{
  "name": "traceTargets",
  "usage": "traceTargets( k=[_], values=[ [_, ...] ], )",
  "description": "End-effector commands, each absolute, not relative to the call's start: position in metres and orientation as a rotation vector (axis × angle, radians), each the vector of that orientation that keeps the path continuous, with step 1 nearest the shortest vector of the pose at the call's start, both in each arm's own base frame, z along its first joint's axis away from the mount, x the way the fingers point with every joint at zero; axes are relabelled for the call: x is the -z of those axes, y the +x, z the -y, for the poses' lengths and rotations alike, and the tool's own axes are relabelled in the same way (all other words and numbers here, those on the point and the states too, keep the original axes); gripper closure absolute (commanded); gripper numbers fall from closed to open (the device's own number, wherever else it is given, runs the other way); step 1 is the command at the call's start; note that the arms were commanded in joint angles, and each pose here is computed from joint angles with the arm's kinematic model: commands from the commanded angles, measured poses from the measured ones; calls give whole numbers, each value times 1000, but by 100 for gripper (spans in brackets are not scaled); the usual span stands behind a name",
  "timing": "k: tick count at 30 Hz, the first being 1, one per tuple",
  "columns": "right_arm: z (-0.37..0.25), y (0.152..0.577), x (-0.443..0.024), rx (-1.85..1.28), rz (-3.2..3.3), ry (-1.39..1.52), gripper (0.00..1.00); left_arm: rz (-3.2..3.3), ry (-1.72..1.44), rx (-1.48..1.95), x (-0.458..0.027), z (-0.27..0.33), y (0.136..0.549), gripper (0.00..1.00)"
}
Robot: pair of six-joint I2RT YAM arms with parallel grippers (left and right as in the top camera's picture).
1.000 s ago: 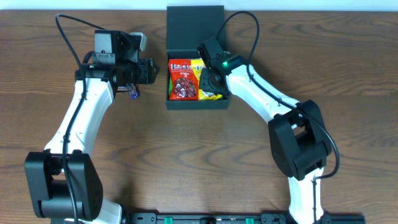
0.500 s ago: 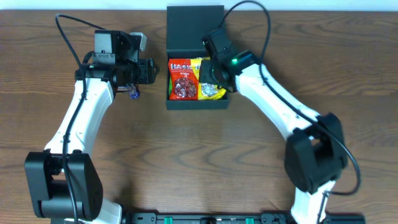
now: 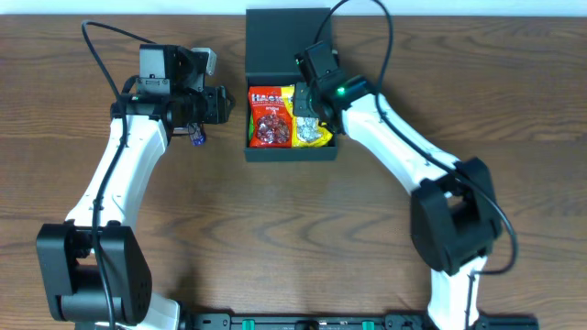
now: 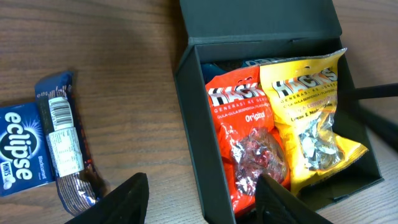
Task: Pack container
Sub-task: 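Lower the yellow bag into the box beside the red bag and release, then withdraw right gripper upward and reach left gripper to the blue snack bar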
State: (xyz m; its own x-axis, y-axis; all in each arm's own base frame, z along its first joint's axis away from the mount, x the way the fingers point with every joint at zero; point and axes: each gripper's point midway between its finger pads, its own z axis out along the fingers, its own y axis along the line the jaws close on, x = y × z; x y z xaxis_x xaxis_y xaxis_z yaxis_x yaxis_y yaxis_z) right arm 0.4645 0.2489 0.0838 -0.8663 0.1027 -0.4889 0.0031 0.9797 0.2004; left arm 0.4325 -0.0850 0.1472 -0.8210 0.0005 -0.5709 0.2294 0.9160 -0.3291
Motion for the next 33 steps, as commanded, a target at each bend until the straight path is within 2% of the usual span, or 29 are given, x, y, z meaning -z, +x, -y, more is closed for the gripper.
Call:
traceTargets(
  k=[1, 10, 17, 18, 19, 20, 23, 27, 33],
  values=[
    [-245, 469, -60, -202, -2629, 58, 99, -2465, 166, 509, -157, 82, 433, 43],
    [-241, 476, -58, -143, -2607, 17, 99, -2463, 166, 508, -157, 82, 433, 44],
    [-243, 488, -134, -206, -2468, -21, 99, -2474, 123, 376, -153, 65, 438, 44],
    [-241, 490, -149, -223, -2438, -12, 93, -2476, 115, 352, -152, 62, 439, 44],
    [-239, 492, -161, -235, -2412, -1, 81, -2478, 107, 328, -152, 59, 440, 44],
    [-235, 493, -174, -247, -2386, 9, 74, -2480, 98, 301, -151, 55, 441, 44],
    [-219, 496, -211, -271, -2313, 52, 66, -2486, 89, 207, -148, 43, 442, 44],
    [-191, 499, -246, -277, -2245, 113, 42, -2487, 185, 142, -144, 39, 444, 45],
    [-154, 505, -257, -248, -2226, 191, 37, -2531, 222, 126, -118, 38, 448, 45]
  ],
)
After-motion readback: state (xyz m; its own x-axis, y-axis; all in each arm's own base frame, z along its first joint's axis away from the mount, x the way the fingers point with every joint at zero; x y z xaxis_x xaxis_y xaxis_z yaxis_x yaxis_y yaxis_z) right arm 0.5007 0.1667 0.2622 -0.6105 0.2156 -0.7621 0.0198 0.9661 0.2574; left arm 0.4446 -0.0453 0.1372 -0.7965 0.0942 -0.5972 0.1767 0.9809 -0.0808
